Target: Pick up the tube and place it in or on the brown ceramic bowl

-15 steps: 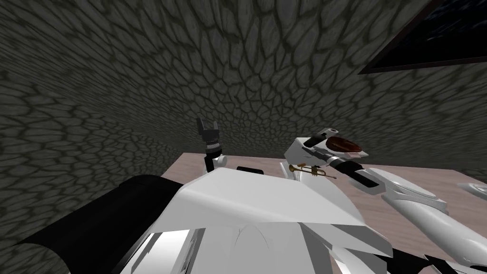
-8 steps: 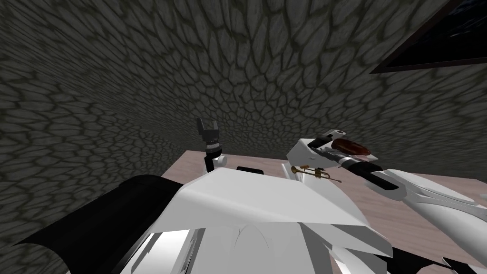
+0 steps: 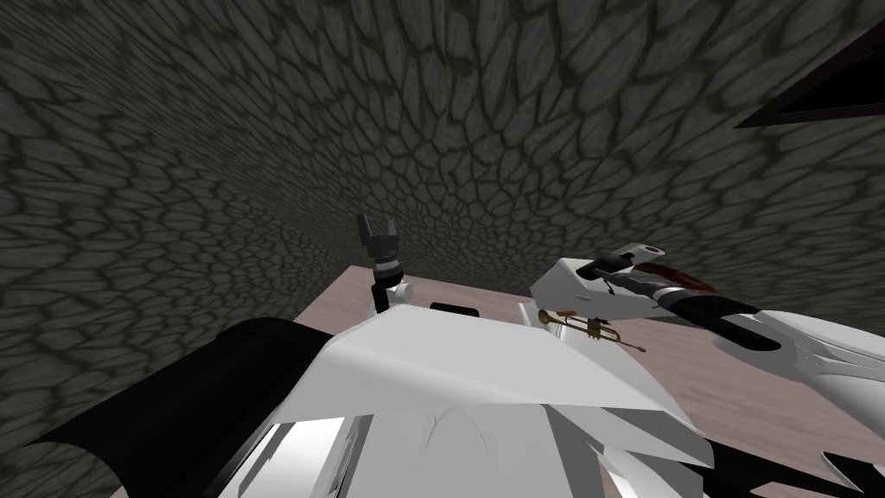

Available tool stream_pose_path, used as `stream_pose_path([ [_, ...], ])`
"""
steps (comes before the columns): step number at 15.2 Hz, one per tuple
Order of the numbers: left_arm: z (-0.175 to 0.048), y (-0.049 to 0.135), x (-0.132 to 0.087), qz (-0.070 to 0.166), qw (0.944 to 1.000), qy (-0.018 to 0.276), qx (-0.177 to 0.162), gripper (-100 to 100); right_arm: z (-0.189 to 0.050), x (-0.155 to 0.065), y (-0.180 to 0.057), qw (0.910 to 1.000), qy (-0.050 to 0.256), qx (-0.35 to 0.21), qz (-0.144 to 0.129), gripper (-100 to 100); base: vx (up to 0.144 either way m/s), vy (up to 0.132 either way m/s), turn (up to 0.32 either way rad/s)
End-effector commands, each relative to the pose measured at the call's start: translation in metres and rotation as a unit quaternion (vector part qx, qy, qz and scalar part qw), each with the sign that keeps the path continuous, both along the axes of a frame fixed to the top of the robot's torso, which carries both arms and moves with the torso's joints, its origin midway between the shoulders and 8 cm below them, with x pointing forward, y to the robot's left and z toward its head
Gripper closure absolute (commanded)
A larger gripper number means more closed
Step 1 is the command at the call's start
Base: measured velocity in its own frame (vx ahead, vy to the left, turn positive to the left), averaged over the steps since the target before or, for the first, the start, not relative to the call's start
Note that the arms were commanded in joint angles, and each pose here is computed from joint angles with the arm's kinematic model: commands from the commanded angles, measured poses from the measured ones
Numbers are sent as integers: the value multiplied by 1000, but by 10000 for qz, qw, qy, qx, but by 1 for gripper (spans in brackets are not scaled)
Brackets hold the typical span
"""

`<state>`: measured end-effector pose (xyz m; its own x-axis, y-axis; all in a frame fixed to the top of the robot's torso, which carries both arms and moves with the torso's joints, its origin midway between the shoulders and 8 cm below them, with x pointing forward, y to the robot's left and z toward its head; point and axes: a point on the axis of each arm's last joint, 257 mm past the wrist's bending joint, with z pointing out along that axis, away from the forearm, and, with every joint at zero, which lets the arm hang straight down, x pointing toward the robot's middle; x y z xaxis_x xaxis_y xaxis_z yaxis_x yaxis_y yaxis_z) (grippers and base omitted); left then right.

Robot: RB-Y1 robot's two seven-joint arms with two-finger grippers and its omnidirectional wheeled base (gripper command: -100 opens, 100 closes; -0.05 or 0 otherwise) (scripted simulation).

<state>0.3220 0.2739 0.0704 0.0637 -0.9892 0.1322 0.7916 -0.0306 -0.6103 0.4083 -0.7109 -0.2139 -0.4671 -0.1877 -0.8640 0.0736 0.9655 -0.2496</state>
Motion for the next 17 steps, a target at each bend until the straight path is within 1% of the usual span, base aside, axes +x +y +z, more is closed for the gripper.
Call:
stream_pose_path([
  [1,0,0,0,0,10000,0,0,0,6,-8,-21,9997,34,-136,-224,-100,-5,25,129],
  [3,0,0,0,1,10000,0,0,0,6,-8,-21,9997,34,-136,-224,-100,-1,12,-17],
  [4,0,0,0,1,10000,0,0,0,13,-15,-40,9987,59,-268,-437,-100,-3,16,113],
  [5,0,0,0,0,10000,0,0,0,19,-18,-54,9975,63,-375,-593,-100,-3,30,269],
  [6,0,0,0,0,10000,0,0,0,19,-21,-57,9972,79,-380,-639,-100,1,26,194],
  [7,0,0,0,0,10000,0,0,0,24,-28,-72,9954,95,-474,-828,-100,5,25,139],
  [8,0,0,0,0,10000,0,0,0,24,-28,-72,9954,95,-474,-828,-100,7,23,96],
  [10,0,0,0,0,10000,0,0,0,31,-40,-96,9913,118,-613,-1156,-100,7,23,156],
  [12,0,0,0,0,10000,0,0,0,35,-49,-112,9875,134,-697,-1408,-100,11,25,237],
  [13,0,0,0,0,10000,0,0,0,36,-53,-118,9859,140,-722,-1501,-100,14,21,166],
  [14,0,0,0,0,10000,0,0,0,36,-53,-118,9859,140,-722,-1501,-100,12,16,79],
  [16,0,0,0,1,10000,0,1,0,36,-58,-125,9836,153,-747,-1637,-100,8,12,58],
  [17,0,0,0,1,10000,0,0,0,36,-58,-125,9836,153,-747,-1637,-100,4,11,67],
])
